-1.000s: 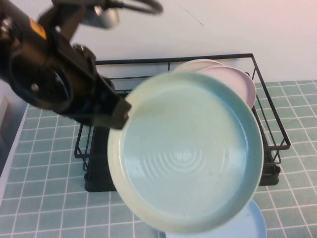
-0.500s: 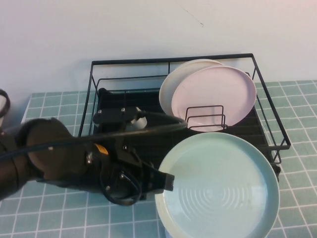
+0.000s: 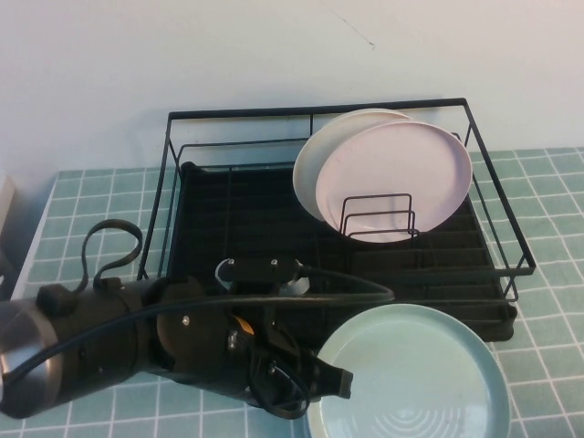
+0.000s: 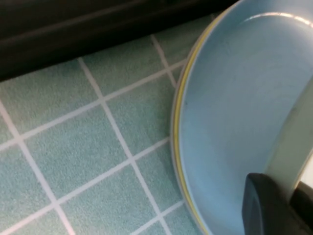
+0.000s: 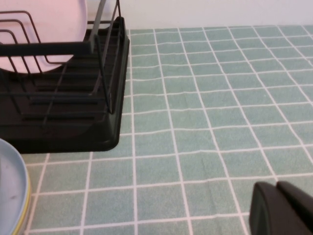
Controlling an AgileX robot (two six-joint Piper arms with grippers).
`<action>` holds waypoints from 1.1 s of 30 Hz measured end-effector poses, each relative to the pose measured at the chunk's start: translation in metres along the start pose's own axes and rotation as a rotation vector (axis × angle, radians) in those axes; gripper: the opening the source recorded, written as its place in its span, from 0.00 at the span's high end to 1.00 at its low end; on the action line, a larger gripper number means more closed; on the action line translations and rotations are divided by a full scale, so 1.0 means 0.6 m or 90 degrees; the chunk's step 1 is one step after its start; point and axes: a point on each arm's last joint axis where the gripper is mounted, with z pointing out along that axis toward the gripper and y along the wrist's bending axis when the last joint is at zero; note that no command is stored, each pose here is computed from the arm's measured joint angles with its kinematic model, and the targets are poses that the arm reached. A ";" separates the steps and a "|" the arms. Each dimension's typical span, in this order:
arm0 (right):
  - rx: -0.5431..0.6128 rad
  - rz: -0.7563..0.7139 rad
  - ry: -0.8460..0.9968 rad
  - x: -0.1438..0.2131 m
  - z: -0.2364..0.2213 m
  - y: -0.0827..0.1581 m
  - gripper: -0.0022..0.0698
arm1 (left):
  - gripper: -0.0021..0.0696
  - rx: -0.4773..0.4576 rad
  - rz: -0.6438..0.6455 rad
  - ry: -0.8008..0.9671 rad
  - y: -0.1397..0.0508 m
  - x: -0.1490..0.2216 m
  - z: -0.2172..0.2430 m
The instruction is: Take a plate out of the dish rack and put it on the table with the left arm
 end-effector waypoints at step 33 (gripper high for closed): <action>0.000 0.000 0.000 0.000 0.000 0.000 0.97 | 0.97 0.024 0.269 -0.293 -0.074 0.013 -0.401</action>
